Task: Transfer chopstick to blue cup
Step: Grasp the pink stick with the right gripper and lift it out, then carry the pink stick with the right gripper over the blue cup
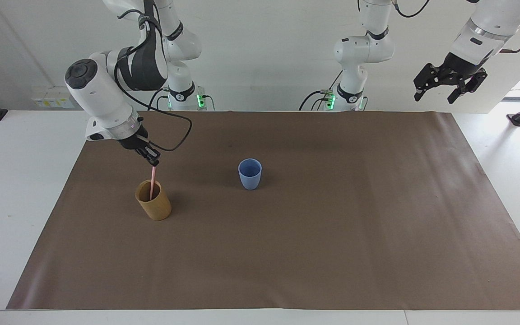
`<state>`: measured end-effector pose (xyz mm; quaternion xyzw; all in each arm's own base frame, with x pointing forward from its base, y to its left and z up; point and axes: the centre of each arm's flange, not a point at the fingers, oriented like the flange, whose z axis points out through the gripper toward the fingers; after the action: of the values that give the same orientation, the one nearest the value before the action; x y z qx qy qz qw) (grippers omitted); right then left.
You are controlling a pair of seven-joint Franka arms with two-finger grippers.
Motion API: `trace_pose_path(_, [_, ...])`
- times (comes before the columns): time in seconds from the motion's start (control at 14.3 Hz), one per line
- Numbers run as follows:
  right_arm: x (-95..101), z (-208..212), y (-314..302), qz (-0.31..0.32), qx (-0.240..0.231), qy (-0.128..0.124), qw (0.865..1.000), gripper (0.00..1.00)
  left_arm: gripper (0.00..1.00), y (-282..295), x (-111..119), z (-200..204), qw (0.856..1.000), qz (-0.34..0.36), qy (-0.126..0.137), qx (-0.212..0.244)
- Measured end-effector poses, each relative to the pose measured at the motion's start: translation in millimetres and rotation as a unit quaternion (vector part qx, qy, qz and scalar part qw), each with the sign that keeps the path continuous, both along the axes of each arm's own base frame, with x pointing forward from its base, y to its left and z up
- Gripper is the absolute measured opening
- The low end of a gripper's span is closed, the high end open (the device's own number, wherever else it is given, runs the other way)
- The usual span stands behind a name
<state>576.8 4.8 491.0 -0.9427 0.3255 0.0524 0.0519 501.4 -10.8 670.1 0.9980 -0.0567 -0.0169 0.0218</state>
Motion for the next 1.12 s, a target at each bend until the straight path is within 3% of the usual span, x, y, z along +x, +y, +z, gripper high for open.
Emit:
trace_pose_path(0.14, [-0.9, 22, 0, -0.002, 0.012, 0.002, 1.000, 0.09, 1.00, 0, 0, 0, 1.000, 0.000, 0.000, 0.000])
trace_pose_path(0.28, [-5.0, 48, 0, -0.013, 0.052, -0.001, 0.999, 0.09, 1.00, 0, 0, 0, 1.000, 0.000, 0.000, 0.000])
trace_pose_path(0.56, [-18.6, 116, -1, -0.013, 0.090, -0.028, 0.995, 0.09, 1.00, 0, 0, 0, 1.000, 0.000, 0.000, 0.000])
trace_pose_path(0.84, [-35.6, 148, 9, -0.010, 0.127, -0.012, 0.992, 0.09, 1.00, 0, 0, 0, 1.000, 0.000, 0.000, 0.000])
trace_pose_path(1.12, [-36.2, 156, 42, -0.103, 0.156, 0.013, 0.982, 0.09, 1.00, 0, 0, 0, 1.000, 0.000, 0.000, 0.000])
